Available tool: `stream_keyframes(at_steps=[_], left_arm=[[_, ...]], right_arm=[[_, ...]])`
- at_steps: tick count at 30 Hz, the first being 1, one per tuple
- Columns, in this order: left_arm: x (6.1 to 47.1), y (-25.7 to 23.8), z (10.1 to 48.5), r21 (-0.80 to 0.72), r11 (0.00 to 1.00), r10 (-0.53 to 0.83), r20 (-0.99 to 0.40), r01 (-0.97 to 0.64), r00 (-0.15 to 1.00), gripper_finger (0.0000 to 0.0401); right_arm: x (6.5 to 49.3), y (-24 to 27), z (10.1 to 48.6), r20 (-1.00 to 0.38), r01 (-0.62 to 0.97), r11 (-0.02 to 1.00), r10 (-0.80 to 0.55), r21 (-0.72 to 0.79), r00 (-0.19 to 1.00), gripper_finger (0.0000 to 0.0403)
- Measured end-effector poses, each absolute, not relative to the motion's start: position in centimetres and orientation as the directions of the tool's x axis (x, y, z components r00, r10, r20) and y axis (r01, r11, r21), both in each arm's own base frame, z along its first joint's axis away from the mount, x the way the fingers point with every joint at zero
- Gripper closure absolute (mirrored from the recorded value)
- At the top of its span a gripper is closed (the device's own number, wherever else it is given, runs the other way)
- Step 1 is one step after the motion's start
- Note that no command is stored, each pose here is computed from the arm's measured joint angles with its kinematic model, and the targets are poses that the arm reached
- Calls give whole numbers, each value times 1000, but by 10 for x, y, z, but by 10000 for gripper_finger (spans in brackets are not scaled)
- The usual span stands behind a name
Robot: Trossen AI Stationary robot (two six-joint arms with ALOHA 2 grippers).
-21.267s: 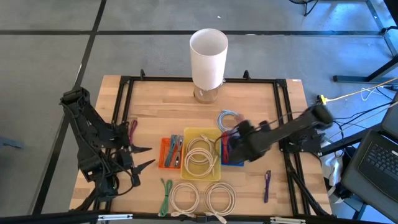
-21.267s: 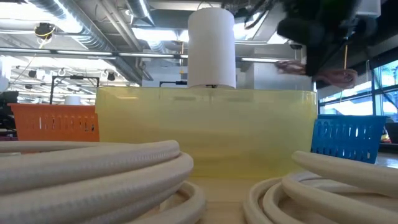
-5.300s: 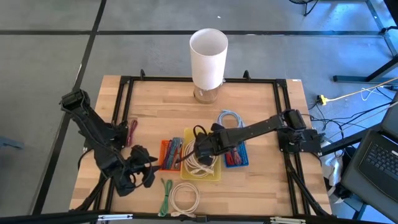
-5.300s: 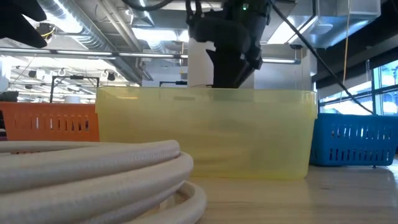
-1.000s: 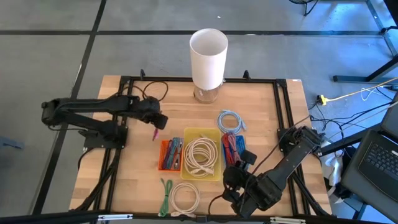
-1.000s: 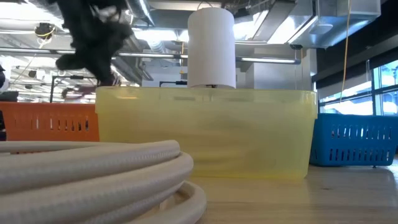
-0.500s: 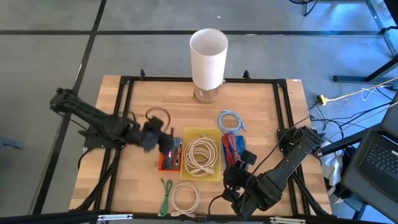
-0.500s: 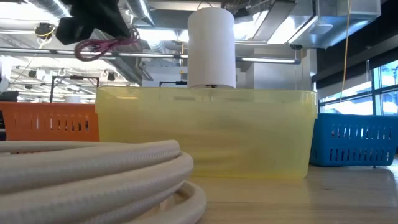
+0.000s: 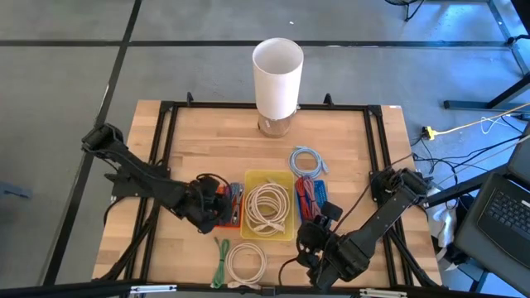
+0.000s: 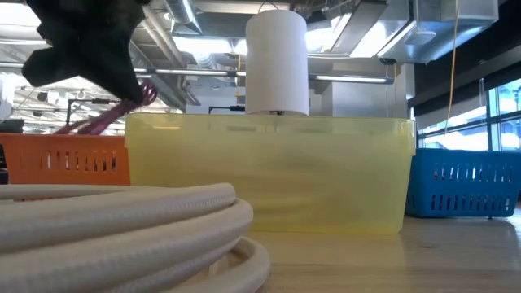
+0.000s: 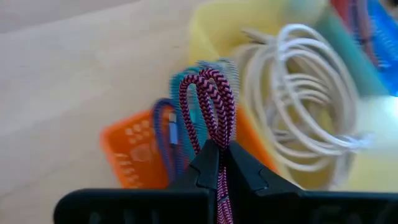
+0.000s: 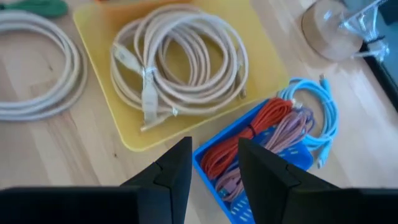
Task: Pick & Place USB Port
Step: Put the black and pink charger cable into the orange bin, then put the green charger cable into the blue bin
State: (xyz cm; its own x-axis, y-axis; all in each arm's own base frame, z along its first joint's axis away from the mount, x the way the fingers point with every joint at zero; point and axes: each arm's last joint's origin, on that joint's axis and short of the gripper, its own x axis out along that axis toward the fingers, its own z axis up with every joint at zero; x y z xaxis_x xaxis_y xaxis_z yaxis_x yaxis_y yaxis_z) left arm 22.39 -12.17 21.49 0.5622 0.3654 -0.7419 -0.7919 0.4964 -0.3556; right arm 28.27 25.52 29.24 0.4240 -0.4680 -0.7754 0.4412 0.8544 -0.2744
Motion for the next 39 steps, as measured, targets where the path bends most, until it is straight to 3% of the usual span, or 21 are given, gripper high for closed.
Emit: stream_keyframes(at_steps=[16, 21, 32, 39], left_arm=[[241, -98, 174, -161, 418, 403, -849, -894, 341, 398], [244, -95, 169, -143, 413, 420, -846, -899, 328, 391], [244, -97, 183, -195, 486, 407, -812, -852, 418, 317], [238, -96, 201, -246, 510, 382, -793, -824, 474, 246]], right_arm=[[281, 255, 282, -789, 450, 848, -470, -280, 395, 271], [281, 255, 282, -789, 448, 849, -470, -282, 395, 271], [282, 255, 282, -789, 448, 849, -469, -280, 396, 271], [282, 255, 282, -790, 449, 850, -468, -277, 397, 271]])
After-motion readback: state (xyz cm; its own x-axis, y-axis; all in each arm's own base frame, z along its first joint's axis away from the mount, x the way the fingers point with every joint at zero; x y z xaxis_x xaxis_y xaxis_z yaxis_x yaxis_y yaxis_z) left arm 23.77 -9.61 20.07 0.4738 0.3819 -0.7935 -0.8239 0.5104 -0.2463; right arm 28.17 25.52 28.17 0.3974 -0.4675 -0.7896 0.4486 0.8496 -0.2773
